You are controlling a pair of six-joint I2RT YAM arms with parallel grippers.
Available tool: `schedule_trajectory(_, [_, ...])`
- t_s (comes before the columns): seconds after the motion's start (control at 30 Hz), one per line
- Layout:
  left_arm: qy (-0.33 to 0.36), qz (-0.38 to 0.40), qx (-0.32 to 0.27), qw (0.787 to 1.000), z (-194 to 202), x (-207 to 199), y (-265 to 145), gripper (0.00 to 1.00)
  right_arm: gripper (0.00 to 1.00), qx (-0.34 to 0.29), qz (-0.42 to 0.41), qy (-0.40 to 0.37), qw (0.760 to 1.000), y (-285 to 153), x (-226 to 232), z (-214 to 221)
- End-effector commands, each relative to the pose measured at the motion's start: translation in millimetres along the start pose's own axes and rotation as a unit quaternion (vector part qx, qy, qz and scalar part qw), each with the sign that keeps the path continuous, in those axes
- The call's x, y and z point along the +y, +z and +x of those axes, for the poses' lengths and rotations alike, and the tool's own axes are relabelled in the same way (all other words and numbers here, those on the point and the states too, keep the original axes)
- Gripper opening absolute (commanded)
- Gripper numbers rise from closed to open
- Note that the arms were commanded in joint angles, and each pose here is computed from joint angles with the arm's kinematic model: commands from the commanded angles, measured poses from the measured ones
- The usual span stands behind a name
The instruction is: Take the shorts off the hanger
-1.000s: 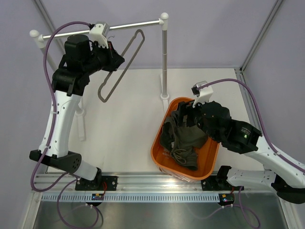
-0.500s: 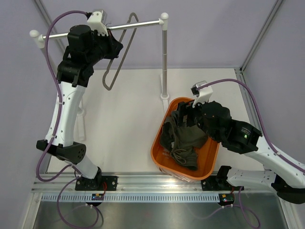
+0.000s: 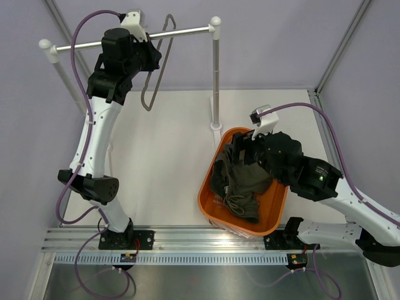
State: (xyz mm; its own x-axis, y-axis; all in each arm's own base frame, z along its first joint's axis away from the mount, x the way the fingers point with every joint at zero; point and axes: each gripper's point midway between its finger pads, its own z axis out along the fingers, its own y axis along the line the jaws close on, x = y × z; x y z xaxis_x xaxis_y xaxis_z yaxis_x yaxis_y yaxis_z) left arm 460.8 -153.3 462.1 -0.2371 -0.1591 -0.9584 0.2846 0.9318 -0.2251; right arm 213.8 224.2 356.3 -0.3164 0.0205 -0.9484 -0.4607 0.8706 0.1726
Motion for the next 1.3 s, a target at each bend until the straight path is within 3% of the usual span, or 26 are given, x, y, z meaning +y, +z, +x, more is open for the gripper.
schedule_trajectory(0.0, [0.002,-0.014,-0.064,0.998,-37.6,3.7,-3.9,0.00,0.83,-0.022,0.009,0.001,1.000,2.3,-2.3,-12.5])
schedule_trajectory(0.77, [0.000,-0.054,-0.041,0.998,-13.3,21.4,-2.4,0.05,0.83,-0.004,0.000,0.004,1.000,11.8,5.5,-2.2])
schedule_trajectory(1.27, [0.007,-0.055,-0.051,0.997,-16.7,21.5,-14.6,0.26,0.83,0.003,-0.002,0.005,1.000,13.4,7.0,1.8])
